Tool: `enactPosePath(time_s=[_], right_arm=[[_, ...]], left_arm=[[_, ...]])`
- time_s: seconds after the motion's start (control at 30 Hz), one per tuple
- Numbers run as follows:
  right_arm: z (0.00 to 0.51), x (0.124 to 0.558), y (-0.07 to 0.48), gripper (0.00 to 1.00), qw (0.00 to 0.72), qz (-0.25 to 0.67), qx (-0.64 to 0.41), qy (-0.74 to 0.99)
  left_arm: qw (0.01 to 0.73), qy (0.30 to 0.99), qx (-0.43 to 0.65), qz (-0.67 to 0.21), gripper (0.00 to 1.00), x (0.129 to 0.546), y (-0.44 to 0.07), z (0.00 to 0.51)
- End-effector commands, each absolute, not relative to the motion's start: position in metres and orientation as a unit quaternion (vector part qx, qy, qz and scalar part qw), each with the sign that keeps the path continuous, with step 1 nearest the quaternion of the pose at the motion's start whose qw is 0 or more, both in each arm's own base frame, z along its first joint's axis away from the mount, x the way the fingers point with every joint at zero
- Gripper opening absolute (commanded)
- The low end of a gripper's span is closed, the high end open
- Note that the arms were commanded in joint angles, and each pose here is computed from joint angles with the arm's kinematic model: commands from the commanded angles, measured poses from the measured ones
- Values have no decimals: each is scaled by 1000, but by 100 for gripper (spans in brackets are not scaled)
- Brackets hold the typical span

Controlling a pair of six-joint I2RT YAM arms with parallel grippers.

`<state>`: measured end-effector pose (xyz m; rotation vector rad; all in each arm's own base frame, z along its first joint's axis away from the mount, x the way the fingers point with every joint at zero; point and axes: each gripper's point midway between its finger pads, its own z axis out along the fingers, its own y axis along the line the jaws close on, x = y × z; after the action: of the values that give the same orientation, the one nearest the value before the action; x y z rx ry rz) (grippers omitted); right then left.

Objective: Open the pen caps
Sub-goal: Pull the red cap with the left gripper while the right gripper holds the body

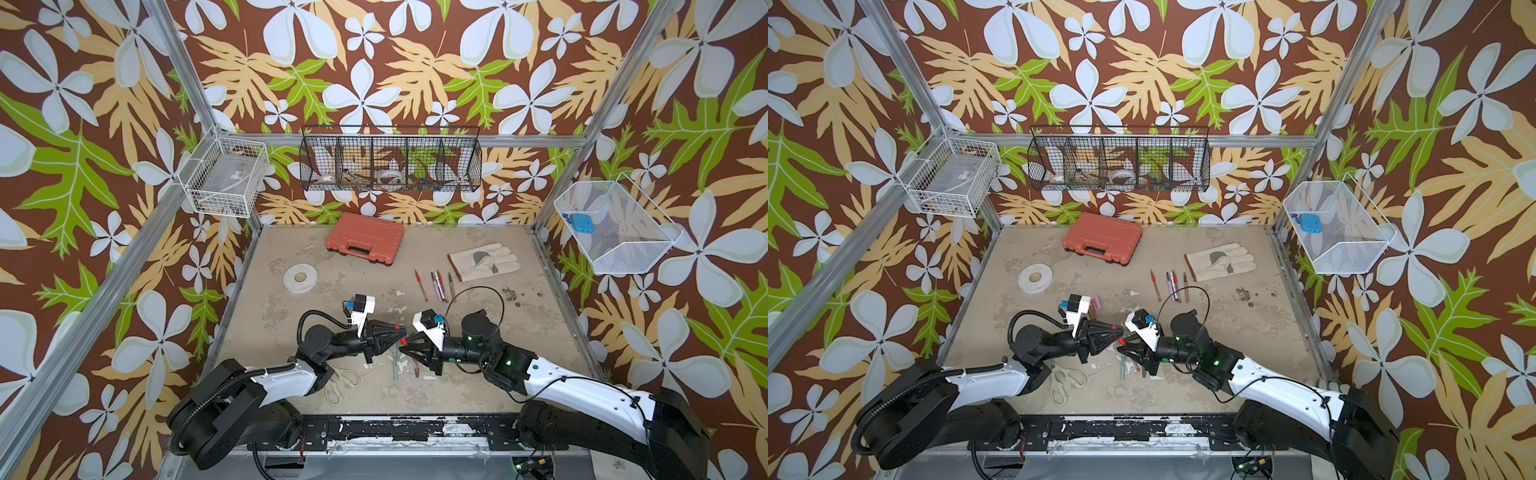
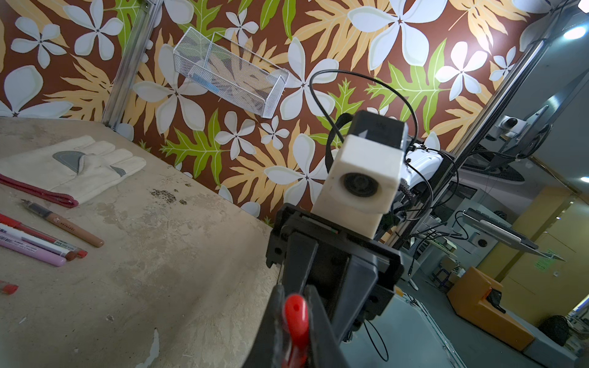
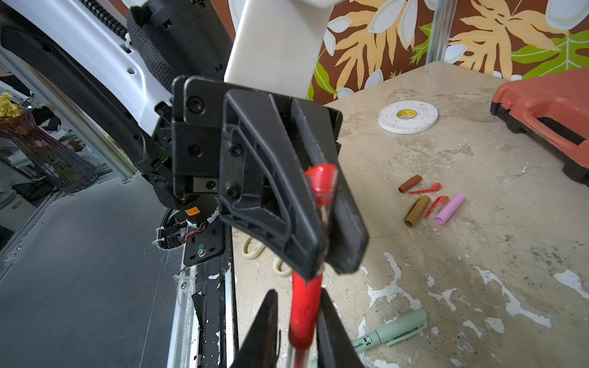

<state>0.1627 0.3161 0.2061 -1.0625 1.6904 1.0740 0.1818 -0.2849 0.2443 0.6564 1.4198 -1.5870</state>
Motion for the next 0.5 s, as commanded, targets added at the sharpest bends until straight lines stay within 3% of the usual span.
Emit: enactPosePath(time_s=[0.0, 0.17, 0.47], right_arm=[[212, 164, 318, 18, 432, 435, -422, 668], [212, 162, 318, 11, 428, 438, -424, 667], [210, 154, 318, 14, 414, 447, -432, 664]], left_arm=[[449, 555, 275, -644, 0, 177, -285, 254], [449, 555, 275, -644, 0, 177, -285, 254], [454, 554, 273, -643, 0, 178, -284, 255]])
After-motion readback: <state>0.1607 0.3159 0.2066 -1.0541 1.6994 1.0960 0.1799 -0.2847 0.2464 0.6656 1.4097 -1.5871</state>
